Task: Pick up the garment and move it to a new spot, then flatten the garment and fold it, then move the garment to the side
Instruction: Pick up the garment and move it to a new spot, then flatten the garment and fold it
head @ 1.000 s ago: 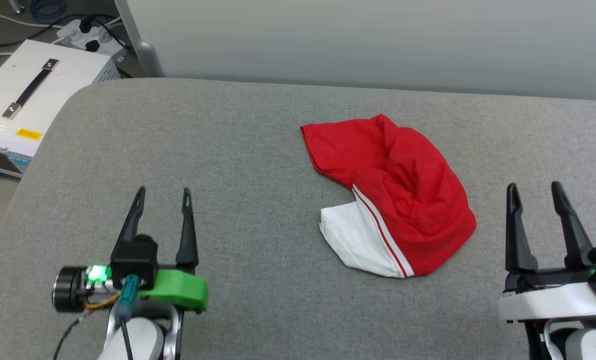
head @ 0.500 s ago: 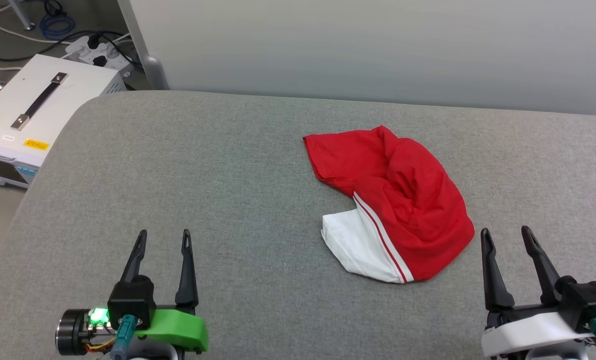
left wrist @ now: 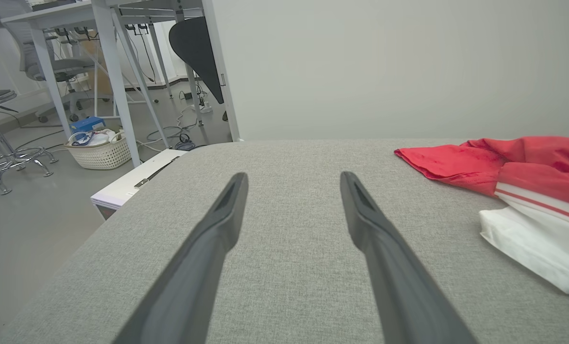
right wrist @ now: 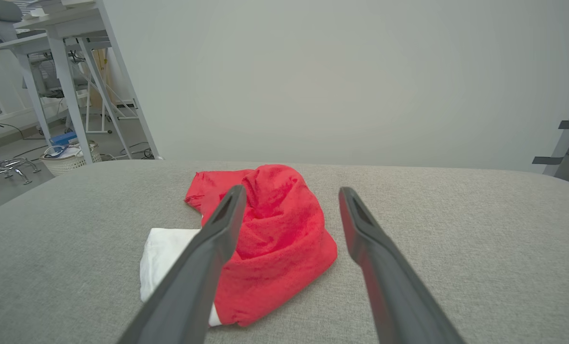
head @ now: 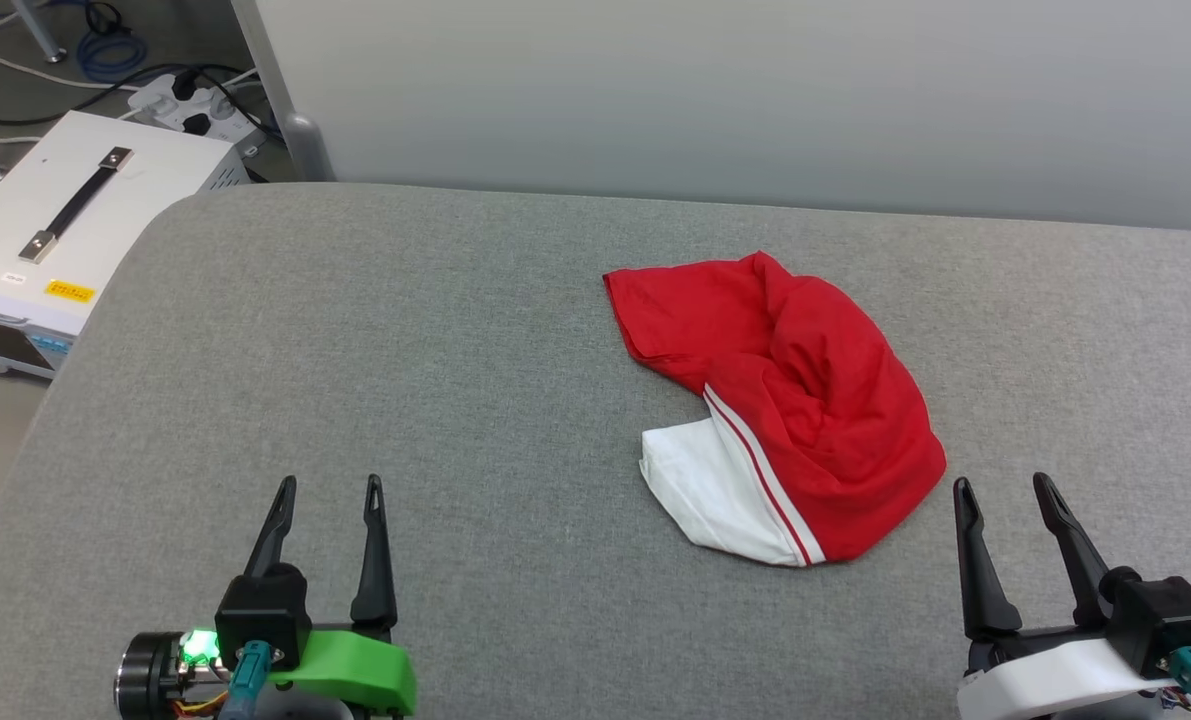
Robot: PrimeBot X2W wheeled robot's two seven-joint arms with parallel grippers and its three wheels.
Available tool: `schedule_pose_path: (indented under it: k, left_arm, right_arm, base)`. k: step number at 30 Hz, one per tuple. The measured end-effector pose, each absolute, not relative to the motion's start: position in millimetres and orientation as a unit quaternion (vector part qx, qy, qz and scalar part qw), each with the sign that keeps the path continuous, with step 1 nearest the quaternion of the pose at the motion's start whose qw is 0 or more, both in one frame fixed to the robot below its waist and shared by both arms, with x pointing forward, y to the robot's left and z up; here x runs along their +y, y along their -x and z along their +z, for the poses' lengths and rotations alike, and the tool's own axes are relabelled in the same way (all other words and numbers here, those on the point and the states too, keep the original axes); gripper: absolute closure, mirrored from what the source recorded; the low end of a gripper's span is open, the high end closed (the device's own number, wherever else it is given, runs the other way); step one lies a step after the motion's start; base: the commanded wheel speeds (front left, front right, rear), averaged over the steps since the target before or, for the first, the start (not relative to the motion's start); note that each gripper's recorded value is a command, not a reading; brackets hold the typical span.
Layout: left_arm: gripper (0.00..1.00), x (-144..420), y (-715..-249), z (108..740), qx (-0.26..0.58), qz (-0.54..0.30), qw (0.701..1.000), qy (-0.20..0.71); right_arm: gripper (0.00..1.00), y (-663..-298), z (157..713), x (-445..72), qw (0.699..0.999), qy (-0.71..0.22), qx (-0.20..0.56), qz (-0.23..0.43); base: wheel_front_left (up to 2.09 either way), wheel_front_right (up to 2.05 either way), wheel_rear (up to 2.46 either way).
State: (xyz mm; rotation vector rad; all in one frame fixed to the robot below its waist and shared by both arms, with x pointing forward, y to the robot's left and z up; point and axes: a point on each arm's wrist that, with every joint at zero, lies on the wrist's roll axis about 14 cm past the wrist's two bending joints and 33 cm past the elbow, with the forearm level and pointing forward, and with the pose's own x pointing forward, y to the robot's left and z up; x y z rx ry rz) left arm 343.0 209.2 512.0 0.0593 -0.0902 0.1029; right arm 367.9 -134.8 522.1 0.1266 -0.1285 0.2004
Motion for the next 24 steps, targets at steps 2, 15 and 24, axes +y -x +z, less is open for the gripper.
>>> schedule_pose_path:
  k: [2,15,24]
  left_arm:
    - [0.00,209.1,-343.0,511.3,-0.044,0.051,0.997,-0.029]
    - [0.00,201.8,-368.9,530.7,-0.073,0.011,0.997,-0.036]
    - [0.00,163.7,-439.4,620.6,-0.192,-0.096,0.974,-0.071]
  right_arm:
    - [0.00,-367.9,521.8,-134.6,0.991,-0.063,-0.064,0.100]
    - [0.00,-372.0,520.2,-138.8,0.992,-0.063,-0.062,0.093]
    - [0.00,-388.2,524.9,-142.2,0.991,-0.065,-0.073,0.087]
  base:
    - [0.00,0.00,0.00]
    - [0.00,0.00,0.00]
    - [0.00,0.00,0.00]
